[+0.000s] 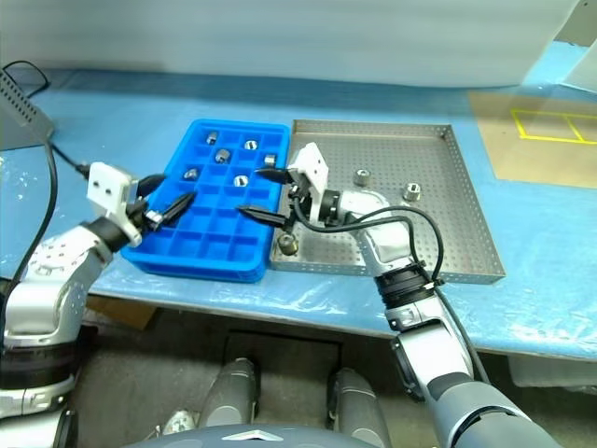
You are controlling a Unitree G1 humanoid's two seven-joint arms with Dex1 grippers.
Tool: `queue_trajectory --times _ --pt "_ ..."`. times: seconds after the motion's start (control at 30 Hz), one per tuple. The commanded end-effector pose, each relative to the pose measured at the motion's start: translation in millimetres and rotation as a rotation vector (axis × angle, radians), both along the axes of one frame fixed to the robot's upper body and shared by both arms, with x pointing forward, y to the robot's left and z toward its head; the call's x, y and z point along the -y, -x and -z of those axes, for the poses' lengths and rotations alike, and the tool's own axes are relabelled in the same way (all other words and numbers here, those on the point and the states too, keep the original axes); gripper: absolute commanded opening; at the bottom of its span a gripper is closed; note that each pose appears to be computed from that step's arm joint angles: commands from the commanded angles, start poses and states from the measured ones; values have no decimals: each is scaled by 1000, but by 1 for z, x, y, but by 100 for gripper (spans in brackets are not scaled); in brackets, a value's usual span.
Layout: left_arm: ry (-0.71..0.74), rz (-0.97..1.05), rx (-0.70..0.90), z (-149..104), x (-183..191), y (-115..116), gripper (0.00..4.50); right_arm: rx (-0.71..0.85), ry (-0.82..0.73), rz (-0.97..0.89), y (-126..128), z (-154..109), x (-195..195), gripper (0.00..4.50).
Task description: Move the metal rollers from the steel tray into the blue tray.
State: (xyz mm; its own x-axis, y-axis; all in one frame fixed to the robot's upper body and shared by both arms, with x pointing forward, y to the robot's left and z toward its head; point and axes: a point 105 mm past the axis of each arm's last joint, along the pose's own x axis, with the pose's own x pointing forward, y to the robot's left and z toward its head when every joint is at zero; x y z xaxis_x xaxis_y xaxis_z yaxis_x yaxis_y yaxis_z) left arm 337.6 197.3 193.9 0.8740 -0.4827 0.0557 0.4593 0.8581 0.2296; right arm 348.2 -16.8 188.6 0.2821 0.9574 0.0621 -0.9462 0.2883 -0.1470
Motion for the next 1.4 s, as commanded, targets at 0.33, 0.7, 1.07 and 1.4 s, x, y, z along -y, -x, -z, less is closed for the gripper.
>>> queue_trajectory --times 0.33,0.7,1.07,1.4 --pt "-89 309 -76 -14 91 -82 363 74 -57 181 -7 -22 39 450" --pt "-374 572 -478 1 112 -88 363 59 -85 311 7 -13 55 450" --pt "-635 659 -521 18 117 -81 363 33 -110 378 18 -3 57 450" --pt "-624 672 -480 39 127 -80 363 20 -110 406 23 2 60 450"
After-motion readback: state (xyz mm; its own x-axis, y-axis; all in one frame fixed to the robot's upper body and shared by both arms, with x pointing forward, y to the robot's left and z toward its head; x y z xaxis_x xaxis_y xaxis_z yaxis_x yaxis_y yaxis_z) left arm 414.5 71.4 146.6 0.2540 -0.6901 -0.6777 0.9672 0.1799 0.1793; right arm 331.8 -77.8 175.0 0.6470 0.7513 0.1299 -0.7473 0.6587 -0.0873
